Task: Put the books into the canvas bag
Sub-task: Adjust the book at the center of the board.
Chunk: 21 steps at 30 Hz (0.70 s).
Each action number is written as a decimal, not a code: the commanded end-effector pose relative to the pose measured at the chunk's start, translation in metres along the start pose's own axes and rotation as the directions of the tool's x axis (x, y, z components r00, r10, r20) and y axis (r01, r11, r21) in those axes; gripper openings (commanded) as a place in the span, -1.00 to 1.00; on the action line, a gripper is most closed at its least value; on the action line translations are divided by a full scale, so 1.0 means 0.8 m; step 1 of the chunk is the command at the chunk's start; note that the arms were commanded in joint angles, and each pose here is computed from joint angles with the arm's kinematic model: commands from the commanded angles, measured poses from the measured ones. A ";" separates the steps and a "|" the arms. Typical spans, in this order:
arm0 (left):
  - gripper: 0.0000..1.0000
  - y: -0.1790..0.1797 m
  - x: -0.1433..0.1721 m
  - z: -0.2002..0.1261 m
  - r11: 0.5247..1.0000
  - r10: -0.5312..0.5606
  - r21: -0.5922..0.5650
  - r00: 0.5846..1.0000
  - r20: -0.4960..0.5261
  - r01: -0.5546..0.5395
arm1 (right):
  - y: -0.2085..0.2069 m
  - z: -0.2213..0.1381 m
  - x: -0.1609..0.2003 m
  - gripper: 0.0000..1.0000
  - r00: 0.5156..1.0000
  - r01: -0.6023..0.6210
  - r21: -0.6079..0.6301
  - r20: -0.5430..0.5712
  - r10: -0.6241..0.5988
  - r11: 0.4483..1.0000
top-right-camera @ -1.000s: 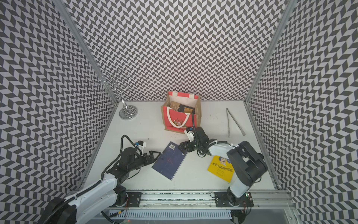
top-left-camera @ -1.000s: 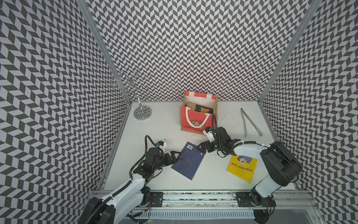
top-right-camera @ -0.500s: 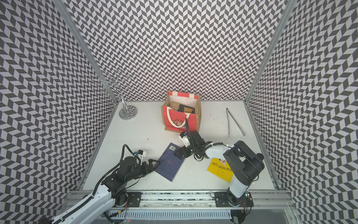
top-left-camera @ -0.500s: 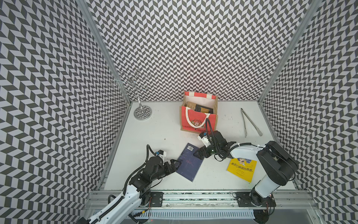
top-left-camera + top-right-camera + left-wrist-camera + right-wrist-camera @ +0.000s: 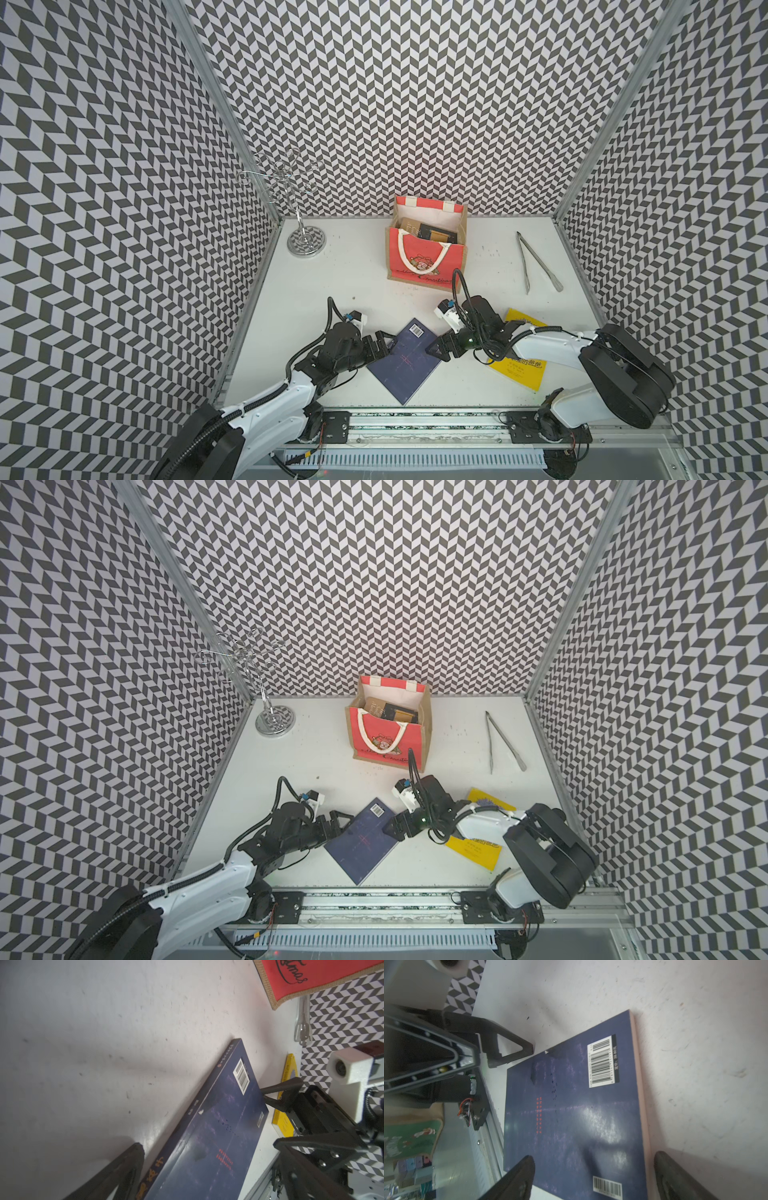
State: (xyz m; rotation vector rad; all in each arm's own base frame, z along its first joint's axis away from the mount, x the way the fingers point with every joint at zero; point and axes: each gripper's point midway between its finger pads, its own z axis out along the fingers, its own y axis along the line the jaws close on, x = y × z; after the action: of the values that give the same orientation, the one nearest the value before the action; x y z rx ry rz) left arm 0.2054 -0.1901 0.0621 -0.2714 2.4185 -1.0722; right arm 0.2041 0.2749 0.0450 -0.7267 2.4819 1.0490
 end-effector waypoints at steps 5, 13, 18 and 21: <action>0.99 0.048 -0.012 -0.048 0.972 -0.057 -0.221 0.990 0.130 0.085 | -0.021 0.010 -0.033 0.88 0.999 -0.007 0.065 0.035 0.005 0.998; 0.99 0.097 0.040 -0.058 0.894 -0.283 -0.344 0.957 0.066 0.288 | -0.034 0.019 -0.048 0.89 0.999 0.012 0.115 0.041 -0.017 0.993; 1.00 0.076 0.049 -0.064 0.883 -0.318 -0.366 0.948 -0.009 0.293 | -0.038 0.023 -0.055 0.90 0.999 0.013 0.125 0.047 -0.019 0.992; 0.99 0.060 0.065 -0.062 0.885 -0.357 -0.348 0.931 -0.080 0.310 | -0.042 0.025 -0.057 0.90 0.999 0.011 0.130 0.046 -0.017 0.991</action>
State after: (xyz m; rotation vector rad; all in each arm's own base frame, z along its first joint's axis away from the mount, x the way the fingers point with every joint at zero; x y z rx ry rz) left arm 0.1605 -0.1420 0.0452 -0.7096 2.6190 -0.8386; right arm 0.2554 0.2881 0.0445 -0.6758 2.4619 0.9287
